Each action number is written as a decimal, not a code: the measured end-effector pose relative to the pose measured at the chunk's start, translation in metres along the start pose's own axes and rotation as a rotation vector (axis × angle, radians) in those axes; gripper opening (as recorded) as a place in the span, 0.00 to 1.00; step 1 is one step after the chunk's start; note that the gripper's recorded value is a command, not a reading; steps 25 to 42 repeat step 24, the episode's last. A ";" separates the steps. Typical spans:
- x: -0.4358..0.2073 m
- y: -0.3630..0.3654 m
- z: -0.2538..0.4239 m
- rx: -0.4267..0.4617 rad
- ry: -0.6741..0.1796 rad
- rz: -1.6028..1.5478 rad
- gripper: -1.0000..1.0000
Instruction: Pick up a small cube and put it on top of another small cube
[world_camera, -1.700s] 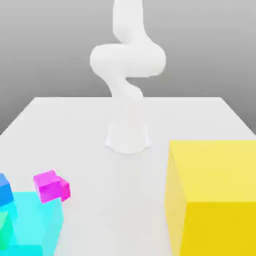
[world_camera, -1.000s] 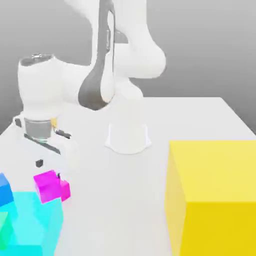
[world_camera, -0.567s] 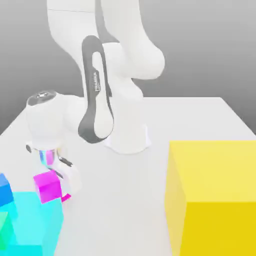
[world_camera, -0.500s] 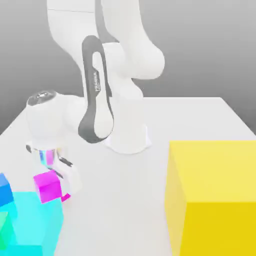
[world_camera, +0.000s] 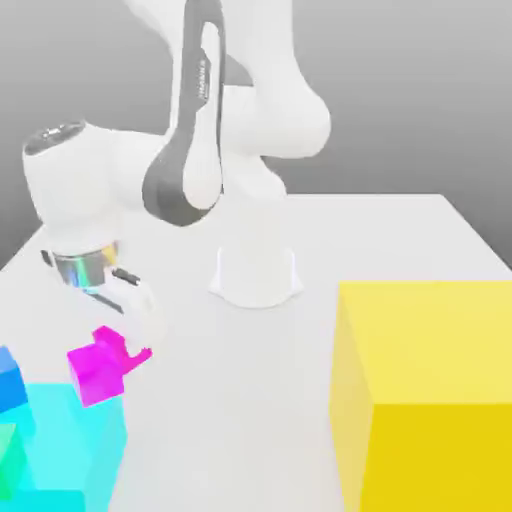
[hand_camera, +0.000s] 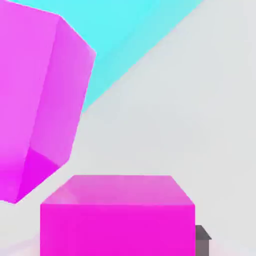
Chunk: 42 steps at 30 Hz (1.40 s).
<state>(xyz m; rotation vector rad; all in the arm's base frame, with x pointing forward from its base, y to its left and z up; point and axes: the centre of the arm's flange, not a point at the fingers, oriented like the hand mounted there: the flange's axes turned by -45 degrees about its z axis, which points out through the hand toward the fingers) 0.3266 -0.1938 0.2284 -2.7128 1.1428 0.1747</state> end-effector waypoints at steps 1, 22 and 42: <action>-0.001 -0.006 -0.005 0.030 -0.023 0.009 0.00; 0.130 0.004 -0.094 -0.153 0.161 -0.309 1.00; 0.130 0.004 -0.094 -0.153 0.161 -0.309 1.00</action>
